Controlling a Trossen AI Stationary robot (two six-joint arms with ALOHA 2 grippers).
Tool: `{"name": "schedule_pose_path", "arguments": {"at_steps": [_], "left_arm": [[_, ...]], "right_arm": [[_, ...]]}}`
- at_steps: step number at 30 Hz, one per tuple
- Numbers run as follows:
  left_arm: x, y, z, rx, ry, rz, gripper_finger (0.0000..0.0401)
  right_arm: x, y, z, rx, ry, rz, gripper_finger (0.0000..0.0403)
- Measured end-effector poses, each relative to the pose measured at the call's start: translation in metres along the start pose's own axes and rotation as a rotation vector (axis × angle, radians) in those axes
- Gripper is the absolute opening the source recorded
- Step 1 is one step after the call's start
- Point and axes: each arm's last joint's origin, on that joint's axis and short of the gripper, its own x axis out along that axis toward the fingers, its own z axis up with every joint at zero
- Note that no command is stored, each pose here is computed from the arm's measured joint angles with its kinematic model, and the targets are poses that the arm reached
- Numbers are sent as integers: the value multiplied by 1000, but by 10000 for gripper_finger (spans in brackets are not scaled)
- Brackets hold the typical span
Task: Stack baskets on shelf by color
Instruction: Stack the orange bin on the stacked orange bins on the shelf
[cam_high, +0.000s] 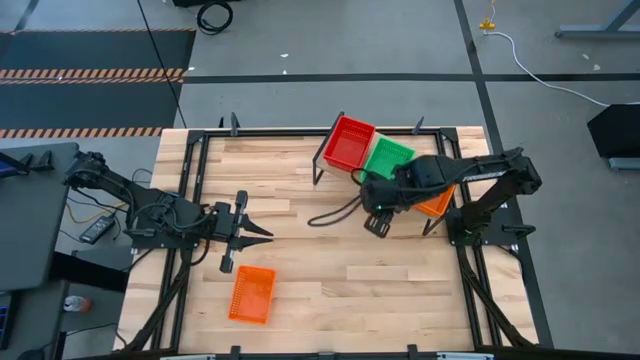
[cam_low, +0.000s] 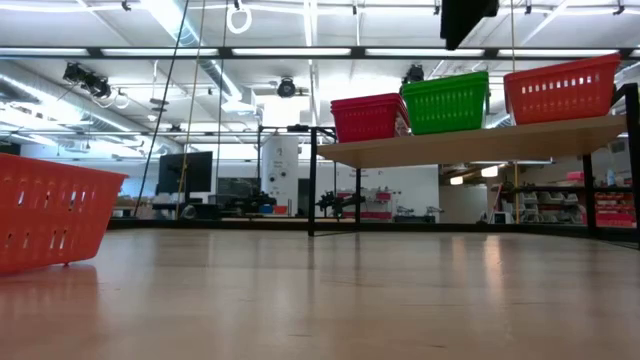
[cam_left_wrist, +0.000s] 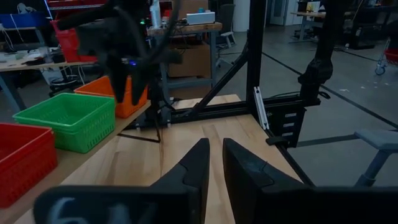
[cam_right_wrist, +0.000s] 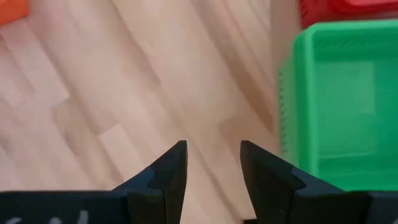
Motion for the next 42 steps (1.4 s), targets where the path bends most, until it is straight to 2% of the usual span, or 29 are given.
{"name": "schedule_pose_path", "arguments": {"at_steps": [10, 15, 19, 27, 33, 42], "left_arm": [[0, 0, -8, -38, 77, 2, 61], [-1, 0, -11, -90, 112, 2, 62], [-2, -8, -16, -118, 163, -72, 66], [5, -41, -31, -130, 258, -211, 89], [11, -87, -54, -145, 364, -337, 120], [5, -135, -98, -158, 602, -391, 158]], "right_arm": [[-5, 26, -37, 55, 50, -41, 155], [12, 49, -65, 74, 64, -25, 155], [31, 67, -88, 82, 57, 10, 155], [60, 94, -132, 104, 150, 164, 155], [58, 101, -152, 103, 188, 191, 155], [48, 113, -173, 150, 105, 236, 155]]}}
